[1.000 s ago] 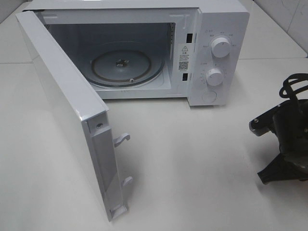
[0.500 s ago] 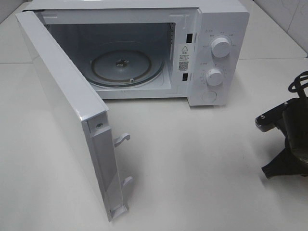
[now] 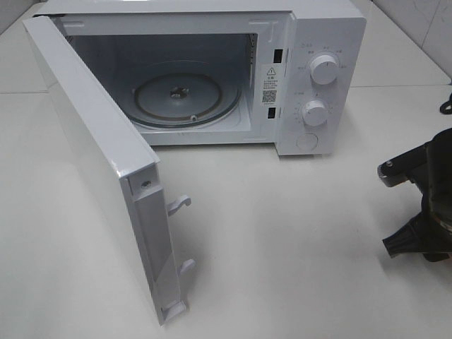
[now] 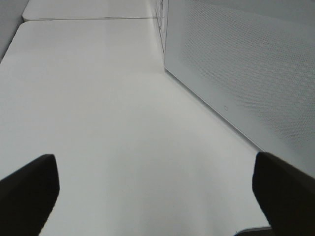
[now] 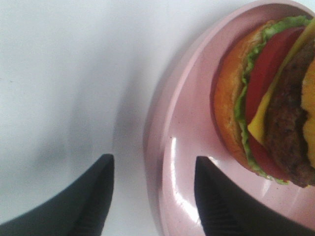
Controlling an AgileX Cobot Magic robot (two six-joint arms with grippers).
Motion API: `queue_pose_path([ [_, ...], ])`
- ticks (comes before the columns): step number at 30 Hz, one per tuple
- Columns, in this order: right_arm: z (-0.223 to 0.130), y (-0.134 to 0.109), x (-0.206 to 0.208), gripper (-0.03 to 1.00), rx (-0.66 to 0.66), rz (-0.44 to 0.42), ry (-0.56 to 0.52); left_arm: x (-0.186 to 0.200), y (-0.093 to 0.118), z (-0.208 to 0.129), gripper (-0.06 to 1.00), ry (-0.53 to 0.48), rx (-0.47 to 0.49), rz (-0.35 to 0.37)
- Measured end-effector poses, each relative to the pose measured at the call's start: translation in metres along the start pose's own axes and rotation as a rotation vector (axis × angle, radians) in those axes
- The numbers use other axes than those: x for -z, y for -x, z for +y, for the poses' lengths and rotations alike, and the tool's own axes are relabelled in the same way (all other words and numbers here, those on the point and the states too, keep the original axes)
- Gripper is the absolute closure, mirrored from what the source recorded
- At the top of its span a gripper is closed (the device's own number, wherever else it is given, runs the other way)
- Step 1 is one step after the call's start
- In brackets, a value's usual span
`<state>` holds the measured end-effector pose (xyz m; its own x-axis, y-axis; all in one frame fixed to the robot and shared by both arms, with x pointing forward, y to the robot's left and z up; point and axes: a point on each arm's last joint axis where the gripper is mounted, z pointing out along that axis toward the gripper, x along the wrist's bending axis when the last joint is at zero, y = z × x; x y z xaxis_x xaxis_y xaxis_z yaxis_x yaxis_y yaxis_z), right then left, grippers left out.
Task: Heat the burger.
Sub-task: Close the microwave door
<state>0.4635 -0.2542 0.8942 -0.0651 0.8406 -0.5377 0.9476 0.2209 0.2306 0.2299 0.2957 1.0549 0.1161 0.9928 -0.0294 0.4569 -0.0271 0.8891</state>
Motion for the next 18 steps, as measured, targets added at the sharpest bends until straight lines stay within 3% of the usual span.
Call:
queue_pose_path([
  [4,0.002,0.006,0.015,0.48,-0.053,0.054,0.046,0.000,0.000,0.000,-0.04,0.000,0.000,0.000],
  [8,0.006,0.020,0.050,0.46,-0.156,0.197,0.170,0.000,0.000,0.000,-0.04,0.000,0.000,0.000],
  [11,0.005,0.026,0.063,0.43,-0.157,0.246,0.225,0.000,0.000,0.000,-0.04,0.000,0.000,0.000],
  [13,0.003,0.034,0.082,0.34,-0.165,0.324,0.308,0.000,0.000,0.000,-0.04,0.000,0.000,0.000],
  [14,0.003,0.034,0.082,0.34,-0.165,0.324,0.308,0.000,0.000,0.000,-0.04,0.000,0.000,0.000],
  [15,0.000,0.039,0.094,0.26,-0.163,0.362,0.355,0.000,0.000,0.000,-0.04,0.000,0.000,0.000],
  [16,0.000,0.039,0.094,0.26,-0.163,0.362,0.355,0.000,0.000,0.000,-0.04,0.000,0.000,0.000],
  [18,-0.005,0.044,0.105,0.16,-0.131,0.398,0.393,0.000,0.000,0.000,-0.04,0.000,0.000,0.000],
])
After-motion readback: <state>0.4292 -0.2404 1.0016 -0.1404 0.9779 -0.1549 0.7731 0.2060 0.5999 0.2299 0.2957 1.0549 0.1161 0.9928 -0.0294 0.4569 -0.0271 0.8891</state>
